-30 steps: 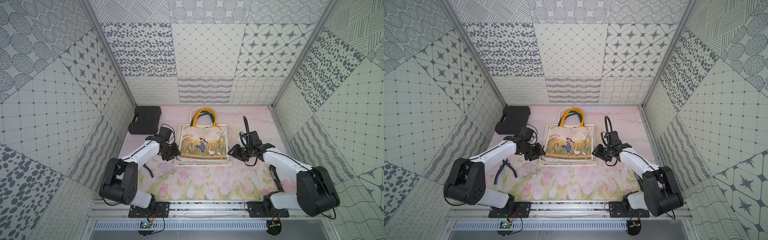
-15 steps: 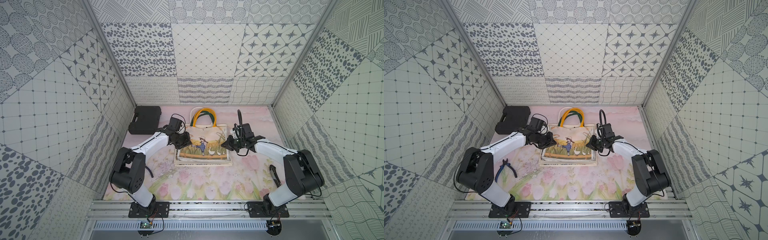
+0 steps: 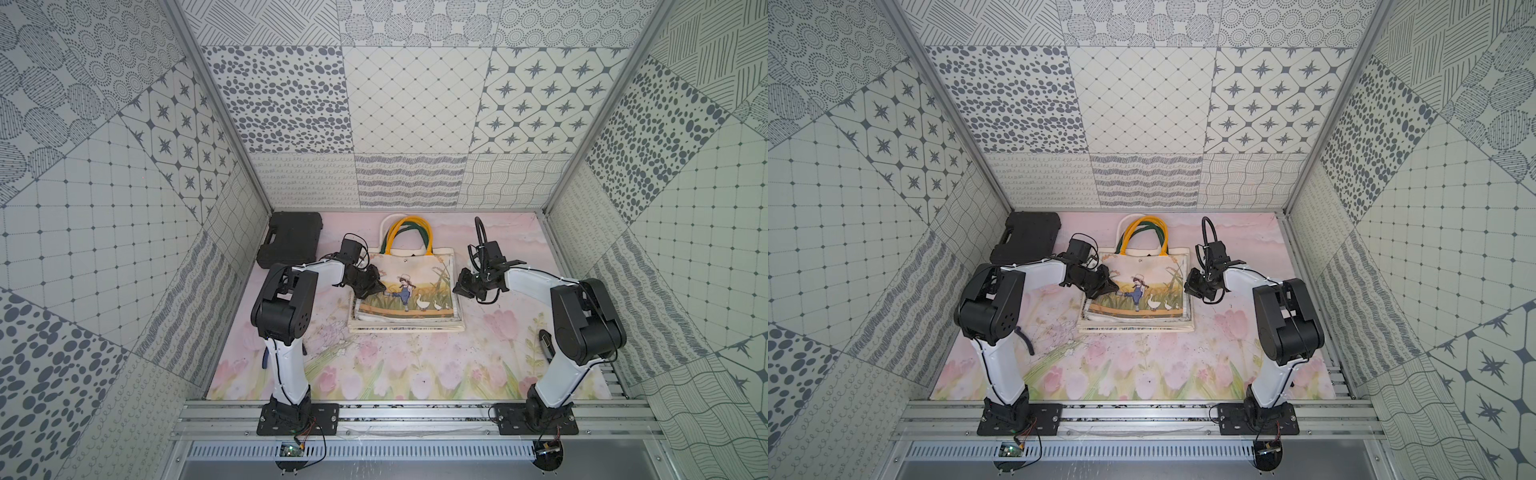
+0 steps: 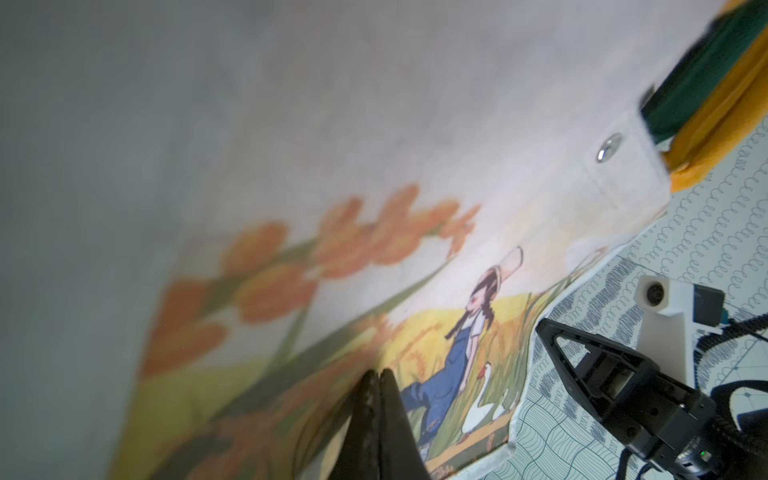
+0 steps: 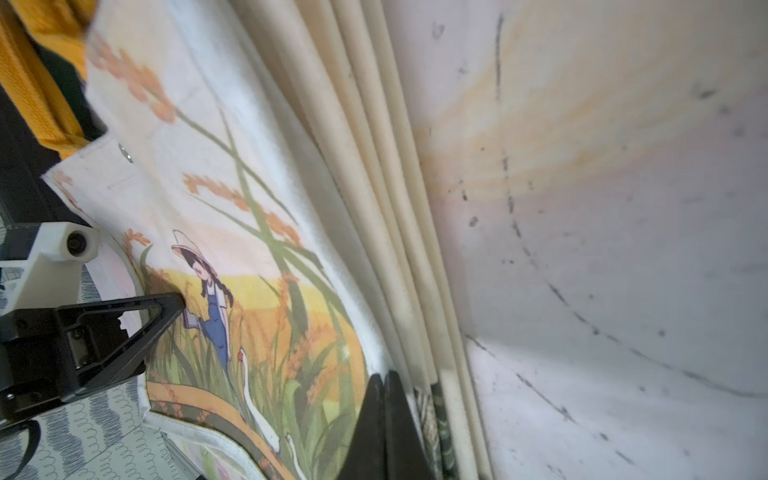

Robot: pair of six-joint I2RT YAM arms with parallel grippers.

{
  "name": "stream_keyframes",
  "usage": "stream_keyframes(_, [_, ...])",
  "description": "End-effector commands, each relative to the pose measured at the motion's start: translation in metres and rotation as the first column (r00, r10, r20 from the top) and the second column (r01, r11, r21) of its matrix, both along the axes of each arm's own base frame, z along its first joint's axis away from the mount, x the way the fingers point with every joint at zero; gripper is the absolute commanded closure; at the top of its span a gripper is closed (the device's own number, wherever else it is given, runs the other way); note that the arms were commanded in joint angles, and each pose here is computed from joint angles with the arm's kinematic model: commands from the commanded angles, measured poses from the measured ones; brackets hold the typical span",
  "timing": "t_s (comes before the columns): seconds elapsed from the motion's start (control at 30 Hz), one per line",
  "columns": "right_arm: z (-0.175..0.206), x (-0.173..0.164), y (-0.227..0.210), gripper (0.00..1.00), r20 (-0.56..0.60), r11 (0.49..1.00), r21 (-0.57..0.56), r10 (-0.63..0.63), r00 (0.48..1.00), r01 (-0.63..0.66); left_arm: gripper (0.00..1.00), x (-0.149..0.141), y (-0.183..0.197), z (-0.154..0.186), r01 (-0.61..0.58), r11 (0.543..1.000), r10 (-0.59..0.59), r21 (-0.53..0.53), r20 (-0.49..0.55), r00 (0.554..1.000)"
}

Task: Put away the canvas bag
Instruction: Adjust the canvas bag at the center of the board.

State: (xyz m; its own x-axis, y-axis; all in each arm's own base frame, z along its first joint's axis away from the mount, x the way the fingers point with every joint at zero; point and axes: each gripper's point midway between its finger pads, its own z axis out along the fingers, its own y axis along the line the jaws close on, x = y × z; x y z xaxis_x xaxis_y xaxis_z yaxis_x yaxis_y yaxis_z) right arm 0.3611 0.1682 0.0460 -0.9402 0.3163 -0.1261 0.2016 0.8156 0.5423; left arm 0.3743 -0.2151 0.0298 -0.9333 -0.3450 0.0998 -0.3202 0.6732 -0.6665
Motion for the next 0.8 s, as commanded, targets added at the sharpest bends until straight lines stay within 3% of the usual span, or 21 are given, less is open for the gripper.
stream_keyframes(0.0, [0.019,0.002,0.009,1.00,0.059,0.999,0.016,0.047,0.997,-0.048,1.00,-0.005,0.022,-0.001,-0.030,0.997,0.030,0.077,-0.001,1.000])
stream_keyframes(0.13, [0.056,0.002,0.049,1.00,0.131,0.989,0.080,0.114,0.985,-0.125,1.00,-0.002,0.001,0.032,0.012,1.000,-0.014,0.027,0.073,0.997])
stream_keyframes(0.23, [0.061,-0.005,0.085,0.99,0.122,0.978,0.126,0.153,0.981,-0.168,1.00,-0.009,-0.019,0.043,0.050,0.999,-0.052,0.022,0.097,0.994])
stream_keyframes(0.33, [0.043,-0.011,0.110,0.99,0.074,0.975,0.153,0.150,0.986,-0.160,1.00,-0.023,-0.037,0.031,0.088,0.994,-0.093,0.062,0.076,0.993])
stream_keyframes(0.5, [-0.001,-0.020,0.111,0.92,-0.046,0.987,0.141,0.085,0.995,-0.078,1.00,-0.049,-0.042,-0.015,0.072,0.996,-0.068,0.059,-0.059,0.996])
stream_keyframes(0.63, [-0.021,-0.031,0.076,0.93,-0.094,1.000,0.003,-0.018,0.995,0.018,1.00,-0.062,-0.026,-0.034,0.040,0.994,-0.027,0.104,-0.115,0.993])
stream_keyframes(0.77, [-0.027,-0.040,0.024,0.92,-0.091,0.970,-0.195,-0.163,0.982,0.143,1.00,-0.066,-0.006,-0.037,0.014,0.986,0.006,0.168,-0.122,0.993])
